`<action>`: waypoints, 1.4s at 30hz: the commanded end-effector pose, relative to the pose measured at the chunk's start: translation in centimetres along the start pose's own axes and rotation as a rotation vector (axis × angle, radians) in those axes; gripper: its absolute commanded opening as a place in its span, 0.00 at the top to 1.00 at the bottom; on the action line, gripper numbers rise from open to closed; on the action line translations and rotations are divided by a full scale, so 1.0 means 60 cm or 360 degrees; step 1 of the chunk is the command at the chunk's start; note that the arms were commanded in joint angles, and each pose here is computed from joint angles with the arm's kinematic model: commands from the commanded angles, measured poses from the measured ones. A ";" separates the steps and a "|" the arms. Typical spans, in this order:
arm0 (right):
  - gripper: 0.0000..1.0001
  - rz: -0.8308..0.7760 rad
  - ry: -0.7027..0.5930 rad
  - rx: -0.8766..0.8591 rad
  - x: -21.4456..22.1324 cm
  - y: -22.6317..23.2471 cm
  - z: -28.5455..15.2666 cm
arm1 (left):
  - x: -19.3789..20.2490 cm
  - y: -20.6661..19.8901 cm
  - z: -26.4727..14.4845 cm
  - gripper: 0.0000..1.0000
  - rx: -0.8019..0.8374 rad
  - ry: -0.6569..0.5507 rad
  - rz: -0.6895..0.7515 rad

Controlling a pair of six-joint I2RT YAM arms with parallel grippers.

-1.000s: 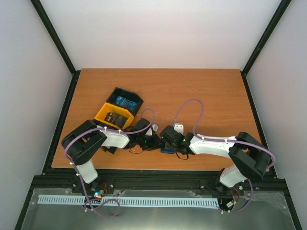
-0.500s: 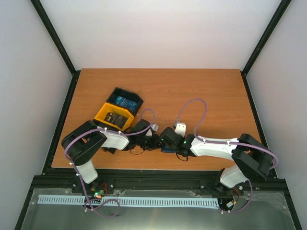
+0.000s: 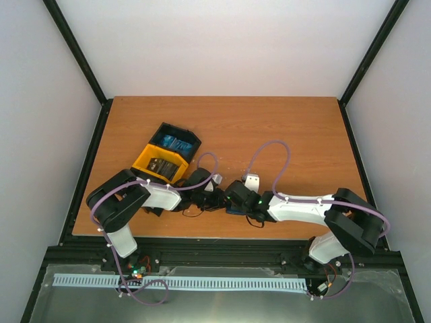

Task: Put the credit cards into the card holder
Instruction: Close the card holder at the center of the board.

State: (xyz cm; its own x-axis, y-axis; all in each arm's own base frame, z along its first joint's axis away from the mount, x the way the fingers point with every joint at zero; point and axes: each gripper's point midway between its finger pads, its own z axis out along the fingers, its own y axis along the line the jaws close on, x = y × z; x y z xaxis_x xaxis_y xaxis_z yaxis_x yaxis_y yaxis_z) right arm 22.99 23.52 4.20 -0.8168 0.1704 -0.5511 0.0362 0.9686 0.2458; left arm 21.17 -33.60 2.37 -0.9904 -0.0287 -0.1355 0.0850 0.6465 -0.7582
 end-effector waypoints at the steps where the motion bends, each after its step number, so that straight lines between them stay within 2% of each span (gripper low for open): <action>1: 0.97 -0.0038 -0.0037 0.0055 0.003 -0.009 0.008 | 0.016 0.064 0.009 0.73 -0.0226 0.0013 -0.0063; 7: 0.97 -0.0088 -0.0031 0.0077 0.010 -0.015 0.019 | 0.016 0.061 0.017 0.74 -0.0203 0.0025 -0.0068; 13: 0.97 -0.0100 0.0010 -0.0035 0.021 0.006 0.025 | 0.016 0.056 0.023 0.76 -0.0195 0.0031 -0.0067; 20: 0.97 0.0002 0.0135 0.0015 0.069 -0.030 0.032 | 0.013 0.056 0.027 0.83 -0.0198 0.0025 -0.0076; 24: 0.97 0.0075 0.0158 0.0019 0.090 -0.053 0.033 | 0.011 0.056 0.028 0.83 -0.0200 0.0022 -0.0074; 31: 0.97 0.0085 0.0190 -0.0031 0.101 -0.040 0.041 | 0.010 0.055 0.028 0.84 -0.0202 0.0019 -0.0073; 42: 0.97 0.0154 0.0212 0.0044 0.152 -0.065 0.053 | 0.007 0.053 0.028 0.84 -0.0204 0.0012 -0.0070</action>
State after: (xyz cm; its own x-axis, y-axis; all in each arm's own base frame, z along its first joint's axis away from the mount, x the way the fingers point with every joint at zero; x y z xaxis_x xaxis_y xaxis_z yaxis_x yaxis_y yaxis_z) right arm 23.34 24.64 2.23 -0.7151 0.3726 -0.5914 0.1129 0.8965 0.4284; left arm 21.61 -34.03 1.98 -0.9908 -0.0371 -0.1298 0.0753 0.6464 -0.7593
